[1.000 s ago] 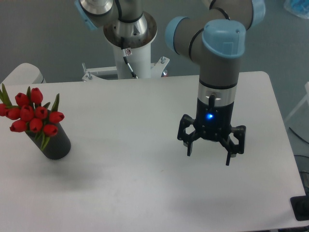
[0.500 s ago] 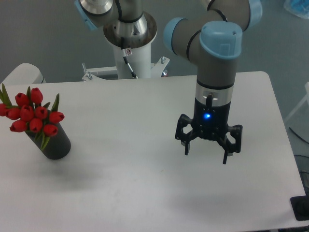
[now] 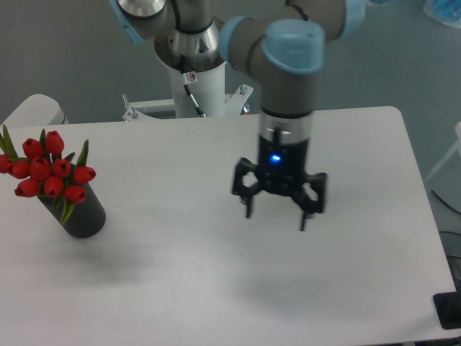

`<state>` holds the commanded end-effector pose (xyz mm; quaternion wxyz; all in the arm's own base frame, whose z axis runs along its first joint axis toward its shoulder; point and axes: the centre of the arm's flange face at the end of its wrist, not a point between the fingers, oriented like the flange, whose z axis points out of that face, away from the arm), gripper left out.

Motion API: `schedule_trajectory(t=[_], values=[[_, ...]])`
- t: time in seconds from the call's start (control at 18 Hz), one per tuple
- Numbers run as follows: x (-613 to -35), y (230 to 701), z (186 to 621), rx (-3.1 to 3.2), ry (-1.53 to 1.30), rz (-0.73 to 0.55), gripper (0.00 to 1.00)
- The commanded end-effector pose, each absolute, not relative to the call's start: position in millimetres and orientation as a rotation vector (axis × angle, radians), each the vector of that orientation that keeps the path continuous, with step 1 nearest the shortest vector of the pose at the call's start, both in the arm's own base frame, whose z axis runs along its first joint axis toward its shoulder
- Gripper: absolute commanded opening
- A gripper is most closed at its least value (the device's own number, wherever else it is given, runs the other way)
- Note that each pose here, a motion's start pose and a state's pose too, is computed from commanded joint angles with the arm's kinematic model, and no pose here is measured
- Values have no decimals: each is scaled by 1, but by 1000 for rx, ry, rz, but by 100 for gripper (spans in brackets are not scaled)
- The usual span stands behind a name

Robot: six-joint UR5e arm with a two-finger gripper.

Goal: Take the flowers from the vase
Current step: 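Move the open gripper across the table toward the red tulips in the black vase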

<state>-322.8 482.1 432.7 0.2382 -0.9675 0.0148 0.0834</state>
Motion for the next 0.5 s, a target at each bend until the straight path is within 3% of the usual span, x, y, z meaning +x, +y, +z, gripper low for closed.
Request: schedule_trajectory(t=[0.22, 0.5], values=[[-259, 446, 417, -2566, 320, 107, 100], [-202, 431, 386, -2489, 345, -102, 100]])
